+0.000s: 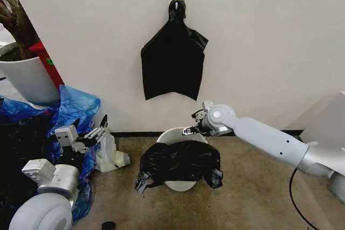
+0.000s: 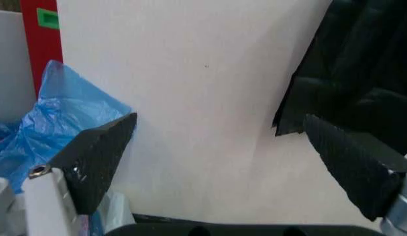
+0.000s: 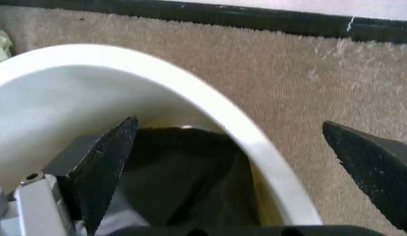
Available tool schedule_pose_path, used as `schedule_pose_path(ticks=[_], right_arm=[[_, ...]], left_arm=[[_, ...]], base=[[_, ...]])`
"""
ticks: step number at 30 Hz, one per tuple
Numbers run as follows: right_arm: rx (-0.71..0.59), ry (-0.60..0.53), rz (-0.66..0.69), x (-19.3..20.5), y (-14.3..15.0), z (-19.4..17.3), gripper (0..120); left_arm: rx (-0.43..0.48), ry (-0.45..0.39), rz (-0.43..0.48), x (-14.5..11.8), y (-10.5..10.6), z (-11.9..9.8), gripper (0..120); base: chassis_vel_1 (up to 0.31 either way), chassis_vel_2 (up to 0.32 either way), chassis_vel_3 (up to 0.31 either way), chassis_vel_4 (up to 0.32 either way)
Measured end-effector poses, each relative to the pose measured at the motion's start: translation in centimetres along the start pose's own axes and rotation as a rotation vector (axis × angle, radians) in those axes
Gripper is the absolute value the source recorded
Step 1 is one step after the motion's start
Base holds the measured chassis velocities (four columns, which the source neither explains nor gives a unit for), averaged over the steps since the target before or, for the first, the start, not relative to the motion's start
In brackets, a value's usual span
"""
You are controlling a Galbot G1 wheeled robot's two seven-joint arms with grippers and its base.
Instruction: Place the garbage bag over the trash bin.
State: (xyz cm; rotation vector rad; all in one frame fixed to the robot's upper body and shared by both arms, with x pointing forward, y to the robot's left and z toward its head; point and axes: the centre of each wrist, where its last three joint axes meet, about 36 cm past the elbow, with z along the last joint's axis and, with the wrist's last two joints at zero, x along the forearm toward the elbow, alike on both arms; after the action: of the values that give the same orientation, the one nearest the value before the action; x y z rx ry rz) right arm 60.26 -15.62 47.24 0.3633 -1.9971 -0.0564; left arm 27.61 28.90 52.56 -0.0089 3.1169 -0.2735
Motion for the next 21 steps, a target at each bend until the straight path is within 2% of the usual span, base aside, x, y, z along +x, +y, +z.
schedule_pose_path(ticks=[4,6,10,11,15,17,21], right_arm=[[0.002,-0.005,-0.01,-0.4,-0.2,-0.1,98],[0.002,-0.004,-0.017,-0.4,-0.2,0.0,92],[0.002,0.002,-0.025,-0.6,-0.4,0.6,73],[0.002,0.002,-0.025,-0.6,-0.4,0.6,73],[0.031,-0.011,-0.021,-0.8,-1.1,1.2,55],[0.046,-0.018,-0.015,-0.9,-1.2,1.3,52],[0.078,-0.033,-0.007,-1.0,-1.4,1.6,34]], left_arm=[[-0.004,-0.006,0.001,0.1,0.0,-0.3,100],[-0.004,-0.008,0.0,0.2,0.0,-0.4,100],[-0.001,-0.013,0.001,0.2,-0.1,-0.5,100],[-0.001,-0.013,0.001,0.2,-0.1,-0.5,100],[0.007,-0.014,0.003,0.4,-0.4,-0.5,100],[0.007,-0.014,0.004,0.5,-0.4,-0.5,100],[0.006,-0.013,0.004,0.6,-0.5,-0.4,100]], base=[[0.0,0.0,0.0,0.0],[0.0,0.0,0.0,0.0],[0.0,0.0,0.0,0.0],[0.0,0.0,0.0,0.0],[0.0,0.0,0.0,0.0],[0.0,0.0,0.0,0.0],[0.0,0.0,0.0,0.0]])
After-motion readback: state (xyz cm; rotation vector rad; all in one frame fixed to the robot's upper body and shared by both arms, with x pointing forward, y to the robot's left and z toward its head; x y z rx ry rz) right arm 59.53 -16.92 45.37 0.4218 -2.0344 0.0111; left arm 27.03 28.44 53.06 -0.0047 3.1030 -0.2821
